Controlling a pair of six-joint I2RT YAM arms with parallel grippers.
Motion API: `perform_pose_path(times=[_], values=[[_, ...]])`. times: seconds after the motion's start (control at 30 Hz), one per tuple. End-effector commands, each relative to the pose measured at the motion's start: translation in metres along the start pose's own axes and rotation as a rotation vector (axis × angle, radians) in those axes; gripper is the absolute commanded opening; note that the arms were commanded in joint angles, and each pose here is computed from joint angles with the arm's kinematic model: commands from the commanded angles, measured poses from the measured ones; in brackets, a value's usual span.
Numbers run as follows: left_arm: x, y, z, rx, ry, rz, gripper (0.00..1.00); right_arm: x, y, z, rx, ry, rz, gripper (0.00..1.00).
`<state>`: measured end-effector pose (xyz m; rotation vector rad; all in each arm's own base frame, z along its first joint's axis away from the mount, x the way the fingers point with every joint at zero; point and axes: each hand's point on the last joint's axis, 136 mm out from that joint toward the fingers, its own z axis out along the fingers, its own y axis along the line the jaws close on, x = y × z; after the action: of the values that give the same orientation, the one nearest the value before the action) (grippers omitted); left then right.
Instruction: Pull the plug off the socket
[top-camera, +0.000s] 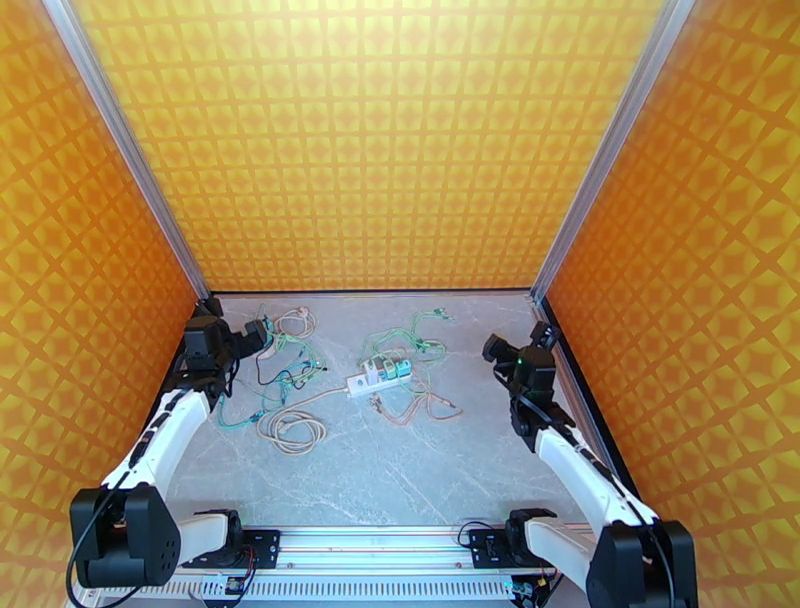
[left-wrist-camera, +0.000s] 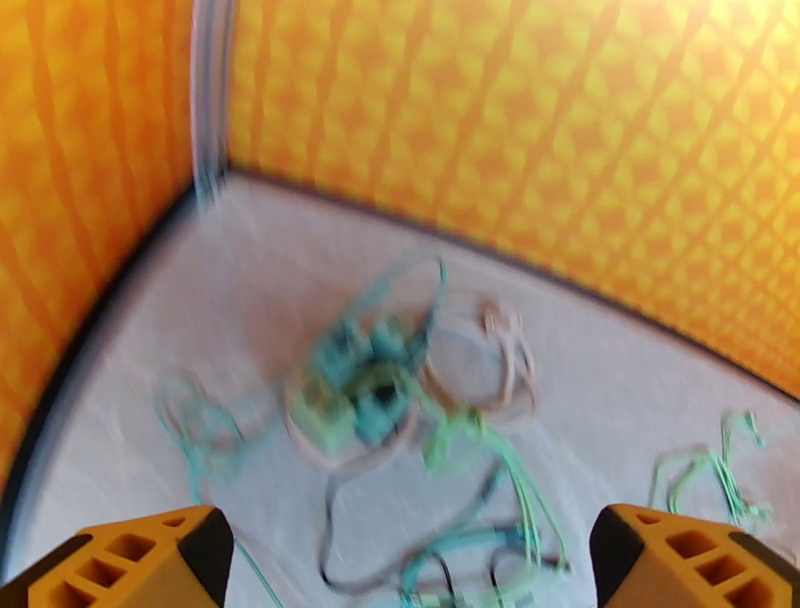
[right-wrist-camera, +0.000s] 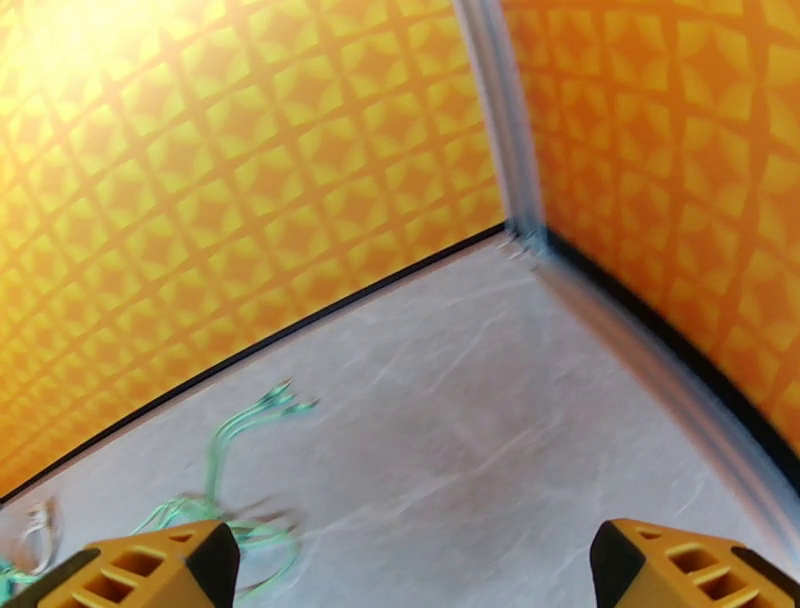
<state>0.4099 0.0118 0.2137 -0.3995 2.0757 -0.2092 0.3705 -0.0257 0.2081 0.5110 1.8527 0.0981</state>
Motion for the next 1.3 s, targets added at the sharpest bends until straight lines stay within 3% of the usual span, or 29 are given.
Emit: perform_pose_path(times=[0.0,0.07,0.17,0.3,0.4,0.57,0.87,1.03,1.27], values=[[0.034,-0.029,0.003,0.098,0.135,-0.031,0.99,0.027,0.028,-0.008,-0.165,0.168,0.075,0.86],[0.048,-0.048,0.006,0.14,0.165,0.012,0.99,0.038,0.043,-0.01,-0.24,0.231,0.109,0.75],[0.071,-0.077,0.013,0.191,0.222,0.054,0.99,0.059,0.055,-0.013,-0.264,0.323,0.11,0.68],[0.097,-0.115,0.021,0.263,0.274,0.116,0.97,0.086,0.077,-0.024,-0.326,0.391,0.121,0.43],[0.119,-0.142,0.031,0.325,0.349,0.146,0.83,0.111,0.092,-0.033,-0.342,0.442,0.095,0.27],[0.156,-0.171,0.053,0.37,0.479,0.172,0.58,0.16,0.124,-0.043,-0.397,0.552,0.063,0.14],[0.204,-0.19,0.083,0.385,0.627,0.231,0.37,0.225,0.161,-0.025,-0.393,0.682,0.028,0.07],[0.227,-0.192,0.08,0.379,0.688,0.253,0.34,0.24,0.16,-0.007,-0.329,0.71,-0.03,0.03],[0.251,-0.189,0.05,0.392,0.72,0.24,0.34,0.237,0.121,0.018,-0.17,0.685,-0.118,0.03]])
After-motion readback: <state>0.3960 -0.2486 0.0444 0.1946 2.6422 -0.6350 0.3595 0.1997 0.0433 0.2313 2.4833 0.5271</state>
